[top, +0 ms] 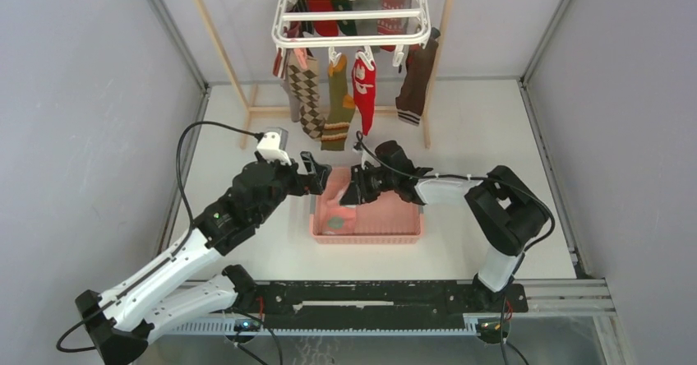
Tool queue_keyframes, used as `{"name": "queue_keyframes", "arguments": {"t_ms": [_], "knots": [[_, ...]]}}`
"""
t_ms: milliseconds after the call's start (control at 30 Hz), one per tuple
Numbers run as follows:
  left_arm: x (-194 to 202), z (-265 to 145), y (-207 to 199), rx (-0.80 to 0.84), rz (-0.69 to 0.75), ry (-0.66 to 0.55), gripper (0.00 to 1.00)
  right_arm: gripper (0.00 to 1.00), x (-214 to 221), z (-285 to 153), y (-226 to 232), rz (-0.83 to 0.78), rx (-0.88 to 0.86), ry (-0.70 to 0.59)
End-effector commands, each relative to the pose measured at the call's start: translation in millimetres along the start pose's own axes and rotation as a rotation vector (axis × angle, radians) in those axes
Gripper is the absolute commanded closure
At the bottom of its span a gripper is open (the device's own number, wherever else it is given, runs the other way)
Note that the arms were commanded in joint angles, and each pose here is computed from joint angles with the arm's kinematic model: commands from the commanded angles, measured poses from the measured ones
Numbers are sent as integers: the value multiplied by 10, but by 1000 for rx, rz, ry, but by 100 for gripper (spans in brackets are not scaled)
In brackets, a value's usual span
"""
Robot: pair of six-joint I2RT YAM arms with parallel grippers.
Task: Remove the socks clipped to the hanger
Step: Place the sock in the bin.
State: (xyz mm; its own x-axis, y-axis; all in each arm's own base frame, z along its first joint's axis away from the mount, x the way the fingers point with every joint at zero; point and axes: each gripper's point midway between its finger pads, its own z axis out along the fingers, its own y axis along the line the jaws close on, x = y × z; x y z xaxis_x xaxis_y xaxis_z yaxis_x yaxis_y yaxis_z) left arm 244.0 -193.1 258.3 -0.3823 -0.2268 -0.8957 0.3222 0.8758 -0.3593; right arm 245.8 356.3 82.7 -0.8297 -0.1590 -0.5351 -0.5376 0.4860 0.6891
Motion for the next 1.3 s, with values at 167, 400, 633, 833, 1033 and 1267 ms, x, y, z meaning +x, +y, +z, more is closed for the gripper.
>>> {"name": "queue_keyframes", "arguments": {"t_ms": [167, 400, 633, 833, 1033, 1267], "knots": [[-9, 1, 71, -29, -17, -38, 0, 44, 124, 90, 64, -60, 69, 32], [18, 6, 140, -57, -10, -41, 0, 33, 135, -206, 190, -107, 152, 14], [3, -23, 209, -84, -14, -61, 0, 21, -49, -619, 372, -170, 227, -50], [6, -9, 203, -83, -16, -63, 0, 24, -159, -861, 477, -205, 252, -107], [30, 24, 185, -78, -23, -55, 0, 42, -249, -736, 391, -198, 247, -126], [31, 38, 170, -74, -25, -54, 0, 57, -213, -320, 148, -154, 235, -98]]}}
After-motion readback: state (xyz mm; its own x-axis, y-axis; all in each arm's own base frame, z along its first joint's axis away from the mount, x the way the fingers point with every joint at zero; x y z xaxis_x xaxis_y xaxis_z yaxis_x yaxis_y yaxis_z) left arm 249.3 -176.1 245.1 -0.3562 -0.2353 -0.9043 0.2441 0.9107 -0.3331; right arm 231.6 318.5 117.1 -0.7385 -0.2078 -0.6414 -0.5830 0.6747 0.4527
